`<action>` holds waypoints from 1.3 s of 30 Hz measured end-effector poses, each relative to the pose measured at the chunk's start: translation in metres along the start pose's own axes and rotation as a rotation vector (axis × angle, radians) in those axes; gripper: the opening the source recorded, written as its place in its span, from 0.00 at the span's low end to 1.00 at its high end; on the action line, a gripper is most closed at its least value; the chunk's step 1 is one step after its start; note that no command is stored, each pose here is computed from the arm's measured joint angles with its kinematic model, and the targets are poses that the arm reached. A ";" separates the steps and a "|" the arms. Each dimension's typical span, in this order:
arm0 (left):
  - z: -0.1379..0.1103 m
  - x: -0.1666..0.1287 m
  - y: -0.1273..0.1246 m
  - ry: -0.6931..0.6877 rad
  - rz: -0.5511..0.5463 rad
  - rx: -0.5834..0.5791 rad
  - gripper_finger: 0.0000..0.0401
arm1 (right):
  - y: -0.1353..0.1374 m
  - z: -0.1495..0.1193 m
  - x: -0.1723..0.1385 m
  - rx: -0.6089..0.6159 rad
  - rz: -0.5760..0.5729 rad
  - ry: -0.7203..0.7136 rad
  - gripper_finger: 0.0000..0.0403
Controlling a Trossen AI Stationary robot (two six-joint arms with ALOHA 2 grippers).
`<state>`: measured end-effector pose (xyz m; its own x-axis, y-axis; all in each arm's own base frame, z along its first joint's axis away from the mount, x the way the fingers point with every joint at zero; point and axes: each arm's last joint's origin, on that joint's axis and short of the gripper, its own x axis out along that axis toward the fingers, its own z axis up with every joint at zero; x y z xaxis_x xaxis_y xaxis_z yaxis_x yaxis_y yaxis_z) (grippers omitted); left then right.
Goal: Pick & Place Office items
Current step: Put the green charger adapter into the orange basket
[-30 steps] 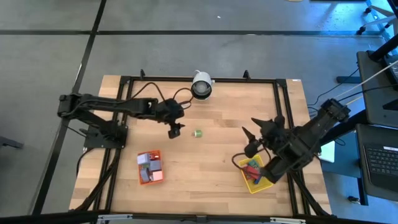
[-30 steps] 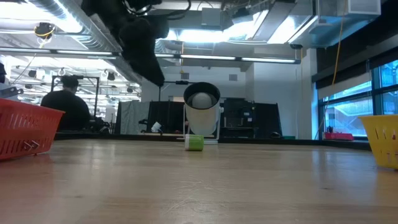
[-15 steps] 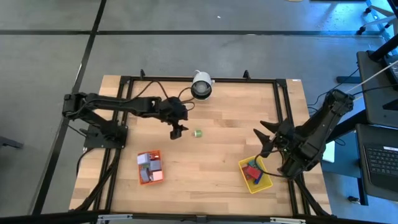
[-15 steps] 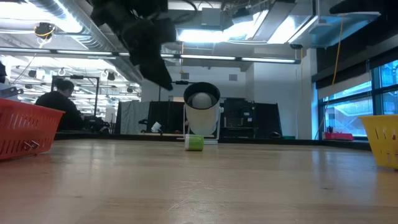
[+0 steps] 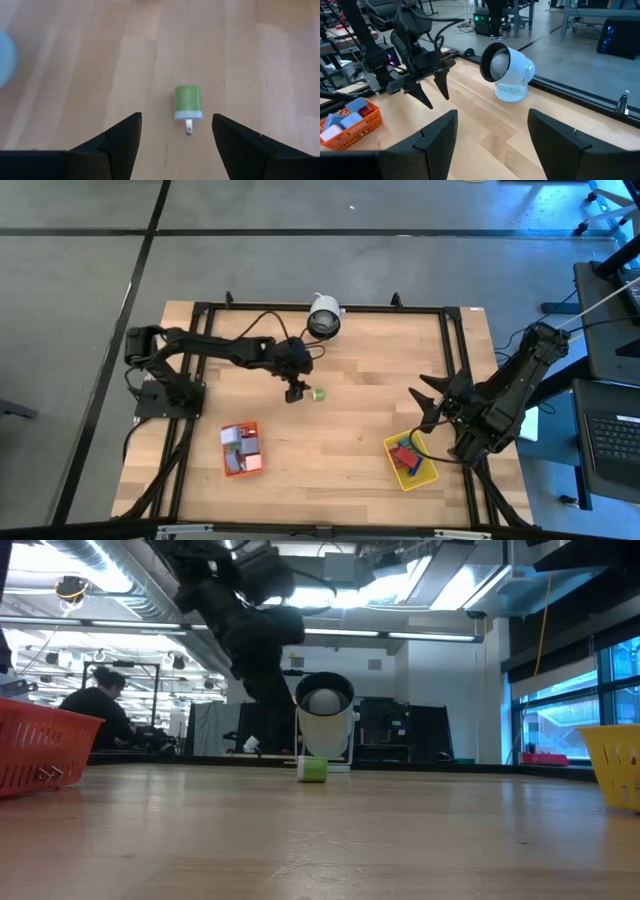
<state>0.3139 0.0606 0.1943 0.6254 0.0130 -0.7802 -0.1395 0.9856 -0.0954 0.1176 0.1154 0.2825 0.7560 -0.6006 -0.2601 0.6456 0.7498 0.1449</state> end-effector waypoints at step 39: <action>-0.004 0.065 -0.009 0.117 -0.043 0.028 0.62 | 0.004 -0.002 0.000 -0.016 0.011 0.014 0.60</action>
<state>0.3528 0.0524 0.1421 0.5365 -0.0471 -0.8426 -0.0923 0.9892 -0.1141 0.1201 0.1190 0.2814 0.7613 -0.5885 -0.2723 0.6354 0.7607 0.1325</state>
